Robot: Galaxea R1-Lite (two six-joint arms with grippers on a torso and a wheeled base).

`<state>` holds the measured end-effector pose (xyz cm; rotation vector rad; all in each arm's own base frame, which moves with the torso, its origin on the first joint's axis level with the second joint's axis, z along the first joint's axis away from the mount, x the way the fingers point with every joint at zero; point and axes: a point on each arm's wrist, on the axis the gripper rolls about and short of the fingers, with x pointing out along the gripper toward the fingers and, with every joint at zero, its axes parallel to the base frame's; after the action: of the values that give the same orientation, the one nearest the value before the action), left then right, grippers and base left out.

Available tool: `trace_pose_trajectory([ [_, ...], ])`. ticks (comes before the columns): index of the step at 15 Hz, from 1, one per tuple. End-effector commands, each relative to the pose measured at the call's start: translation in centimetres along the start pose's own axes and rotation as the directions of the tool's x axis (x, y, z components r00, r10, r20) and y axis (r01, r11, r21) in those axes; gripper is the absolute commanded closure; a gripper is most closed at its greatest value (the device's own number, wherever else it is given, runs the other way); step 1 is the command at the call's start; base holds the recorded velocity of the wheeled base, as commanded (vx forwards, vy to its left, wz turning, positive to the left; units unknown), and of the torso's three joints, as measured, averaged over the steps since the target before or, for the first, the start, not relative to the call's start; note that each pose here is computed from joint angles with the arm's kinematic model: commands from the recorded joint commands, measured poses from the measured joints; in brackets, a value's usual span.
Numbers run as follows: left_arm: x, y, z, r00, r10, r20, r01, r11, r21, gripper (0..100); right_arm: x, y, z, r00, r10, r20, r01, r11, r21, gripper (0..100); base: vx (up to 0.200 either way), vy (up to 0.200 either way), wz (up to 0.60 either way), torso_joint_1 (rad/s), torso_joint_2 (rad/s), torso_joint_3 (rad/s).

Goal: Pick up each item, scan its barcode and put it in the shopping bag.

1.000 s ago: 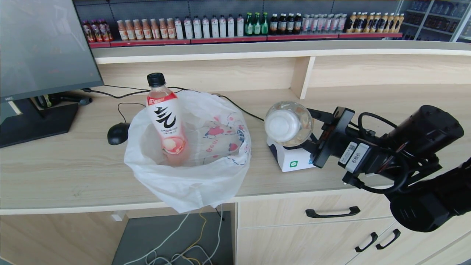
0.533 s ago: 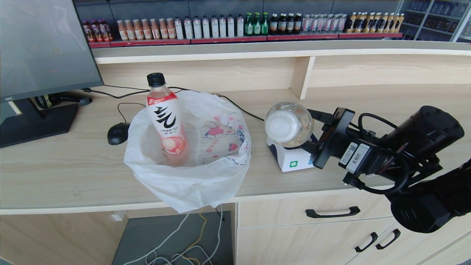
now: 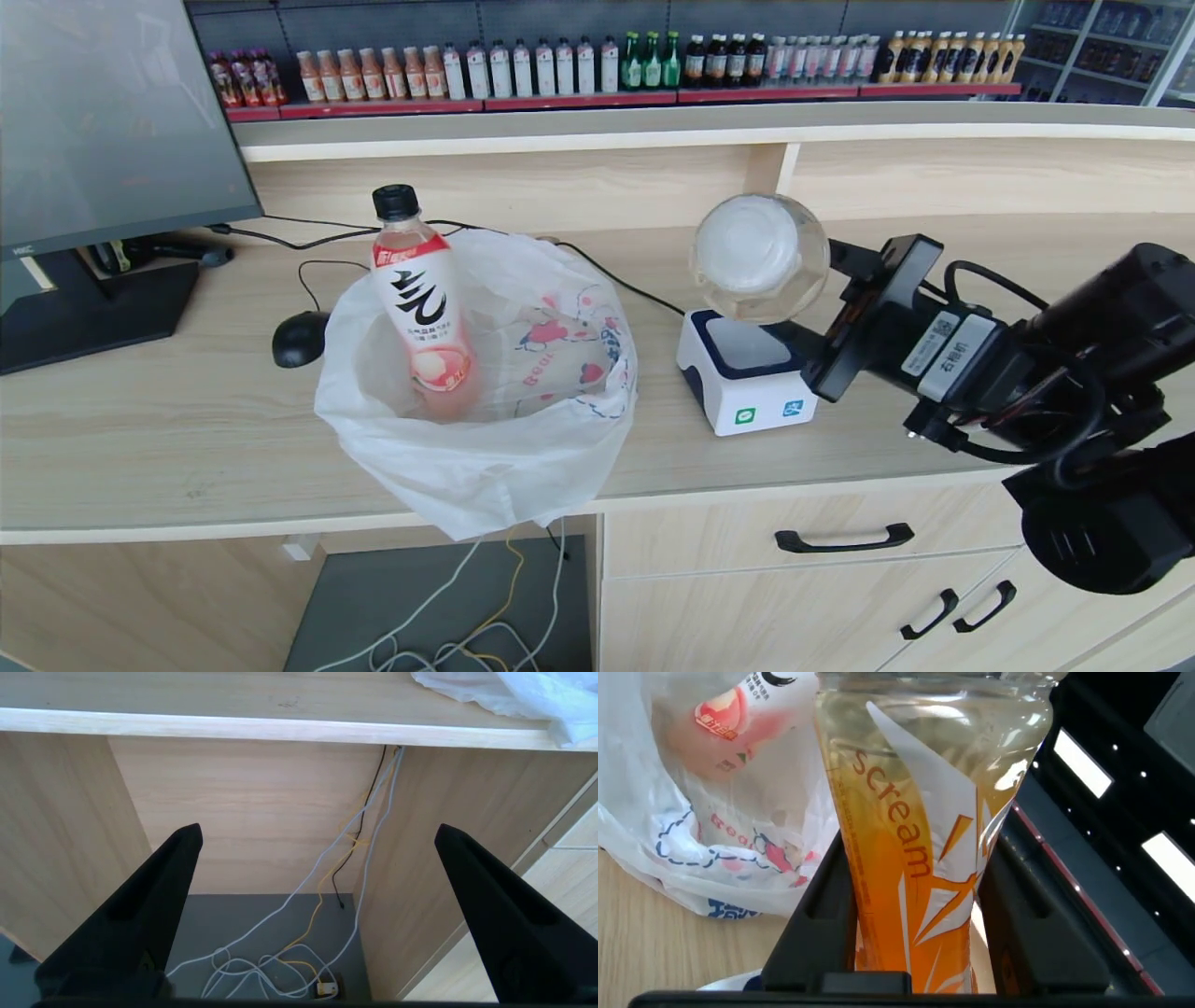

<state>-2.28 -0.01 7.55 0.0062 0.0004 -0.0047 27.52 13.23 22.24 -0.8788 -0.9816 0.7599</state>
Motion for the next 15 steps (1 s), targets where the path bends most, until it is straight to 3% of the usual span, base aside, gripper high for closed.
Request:
trace_pose_trajectory([
  [1,0.0,0.0,0.0,1.000,0.000,0.000,0.000,1.000,0.000,0,-0.3,-2.1,2.0,0.998,-0.070,0.010,0.070,0.998,-0.002,100,0.000,0.000,0.00,0.000,0.00,0.000],
  [4,0.0,0.0,0.0,1.000,0.000,0.000,0.000,1.000,0.002,0,-1.0,-3.2,3.3,0.988,-0.150,-0.040,0.152,0.987,0.057,100,0.000,0.000,0.00,0.000,0.00,0.000],
  [8,0.0,0.0,0.0,1.000,0.000,0.000,0.000,1.000,0.003,0,0.1,-1.6,6.1,0.954,-0.259,-0.152,0.290,0.925,0.247,100,0.000,0.000,0.00,0.000,0.00,0.000],
  [11,0.0,0.0,0.0,1.000,0.000,0.000,0.000,1.000,0.003,0,-0.1,0.4,6.6,0.935,-0.250,-0.253,0.348,0.788,0.507,100,0.000,0.000,0.00,0.000,0.00,0.000],
  [12,0.0,0.0,0.0,1.000,0.000,0.000,0.000,1.000,0.003,0,-0.1,0.4,6.6,0.935,-0.250,-0.253,0.348,0.788,0.507,100,0.000,0.000,0.00,0.000,0.00,0.000],
  [13,0.0,0.0,0.0,1.000,0.000,0.000,0.000,1.000,0.003,0,-0.6,1.7,5.9,0.919,-0.224,-0.324,0.384,0.693,0.610,100,0.000,0.000,0.00,0.000,0.00,0.000],
  [15,0.0,0.0,0.0,1.000,0.000,0.000,0.000,1.000,0.003,0,-1.1,3.6,5.0,0.887,-0.183,-0.424,0.448,0.561,0.696,100,0.000,0.000,0.00,0.000,0.00,0.000],
])
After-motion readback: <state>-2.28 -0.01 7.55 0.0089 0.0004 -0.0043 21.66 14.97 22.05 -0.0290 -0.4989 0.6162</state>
